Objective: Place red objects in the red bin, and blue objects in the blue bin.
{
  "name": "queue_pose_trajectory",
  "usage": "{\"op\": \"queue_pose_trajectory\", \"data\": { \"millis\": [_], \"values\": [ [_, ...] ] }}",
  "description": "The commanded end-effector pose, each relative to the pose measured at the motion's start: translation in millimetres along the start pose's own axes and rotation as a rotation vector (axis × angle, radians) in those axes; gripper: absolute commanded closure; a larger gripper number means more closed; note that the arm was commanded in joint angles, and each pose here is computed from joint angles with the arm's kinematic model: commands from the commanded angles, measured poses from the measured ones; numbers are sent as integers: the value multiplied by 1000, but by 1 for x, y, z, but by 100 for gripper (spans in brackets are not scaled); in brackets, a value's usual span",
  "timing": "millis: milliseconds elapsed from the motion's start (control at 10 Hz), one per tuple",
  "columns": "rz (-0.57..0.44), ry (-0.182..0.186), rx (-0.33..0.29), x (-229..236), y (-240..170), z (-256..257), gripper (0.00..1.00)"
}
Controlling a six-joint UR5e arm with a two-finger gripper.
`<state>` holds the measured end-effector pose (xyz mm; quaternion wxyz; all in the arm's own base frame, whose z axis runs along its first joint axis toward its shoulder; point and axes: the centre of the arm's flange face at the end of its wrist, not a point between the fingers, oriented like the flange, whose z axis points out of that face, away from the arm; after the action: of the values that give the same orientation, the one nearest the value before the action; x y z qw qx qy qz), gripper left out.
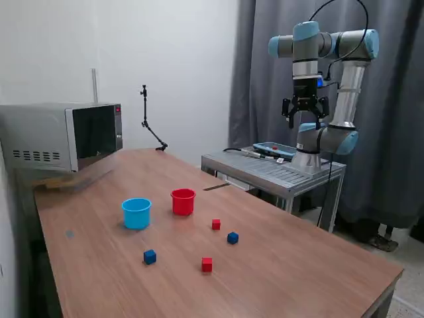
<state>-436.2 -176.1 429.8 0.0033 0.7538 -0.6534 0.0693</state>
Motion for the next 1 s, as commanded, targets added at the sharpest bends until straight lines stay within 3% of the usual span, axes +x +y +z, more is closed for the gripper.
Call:
{"op": "queue_pose_trajectory", "data": {
  "millis": [0,900],
  "values": [
    [167,-43,-90,16,2,-104,0],
    [172,-43,-88,15,17,-103,0]
  ]
}}
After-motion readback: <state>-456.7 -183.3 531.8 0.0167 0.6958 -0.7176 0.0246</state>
